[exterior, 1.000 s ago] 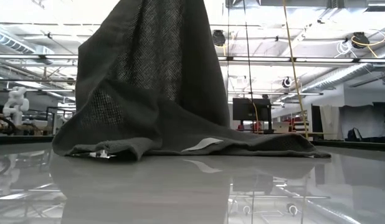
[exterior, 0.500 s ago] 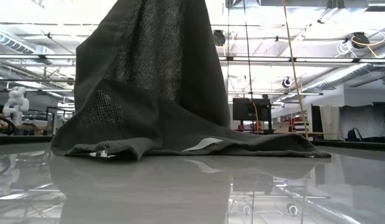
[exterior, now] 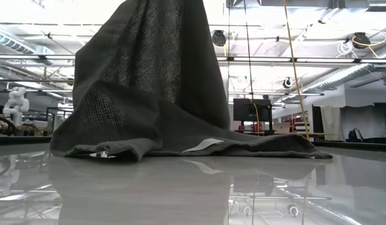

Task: Roll towel into tight, uniform cylinder
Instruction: Roll the gray towel

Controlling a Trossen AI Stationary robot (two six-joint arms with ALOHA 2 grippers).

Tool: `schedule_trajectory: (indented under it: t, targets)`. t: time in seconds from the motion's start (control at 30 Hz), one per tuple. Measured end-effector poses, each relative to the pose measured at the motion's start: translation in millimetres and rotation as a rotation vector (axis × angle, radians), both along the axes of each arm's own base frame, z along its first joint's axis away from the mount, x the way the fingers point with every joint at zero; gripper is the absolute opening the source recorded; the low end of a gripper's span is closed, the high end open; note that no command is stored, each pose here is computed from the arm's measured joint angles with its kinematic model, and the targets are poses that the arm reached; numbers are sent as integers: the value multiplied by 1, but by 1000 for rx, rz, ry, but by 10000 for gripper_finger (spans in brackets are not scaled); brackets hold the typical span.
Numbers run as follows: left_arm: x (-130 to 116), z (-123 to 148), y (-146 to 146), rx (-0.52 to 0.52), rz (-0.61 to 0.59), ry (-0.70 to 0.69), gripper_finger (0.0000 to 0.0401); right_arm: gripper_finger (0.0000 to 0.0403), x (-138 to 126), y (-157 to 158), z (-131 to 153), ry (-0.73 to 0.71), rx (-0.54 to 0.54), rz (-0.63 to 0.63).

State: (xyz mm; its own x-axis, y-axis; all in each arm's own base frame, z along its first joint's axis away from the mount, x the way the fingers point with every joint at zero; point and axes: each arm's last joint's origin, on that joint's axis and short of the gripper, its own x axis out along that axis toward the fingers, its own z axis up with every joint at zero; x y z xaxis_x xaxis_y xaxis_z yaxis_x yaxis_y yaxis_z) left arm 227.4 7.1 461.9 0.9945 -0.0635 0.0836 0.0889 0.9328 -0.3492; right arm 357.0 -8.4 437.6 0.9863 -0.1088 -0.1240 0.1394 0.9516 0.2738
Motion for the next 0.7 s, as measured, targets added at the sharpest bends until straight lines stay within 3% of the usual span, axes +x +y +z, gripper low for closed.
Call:
schedule_trajectory:
  t: [0.23, 0.4, 0.53, 0.7]
  targets:
    - [-22, -2, -2, 30, 5, 87, 110, 3, -19, 5, 6, 59, 6, -24]
    - [-33, -8, 2, 29, 158, 174, 194, 2, -33, 5, 6, 134, 5, -17]
    - [-32, -10, 5, 29, 267, 192, 242, 1, -38, 6, 6, 174, -11, 5]
    - [-17, -10, 5, 25, 249, 161, 271, 1, -39, 7, 5, 188, -7, 42]
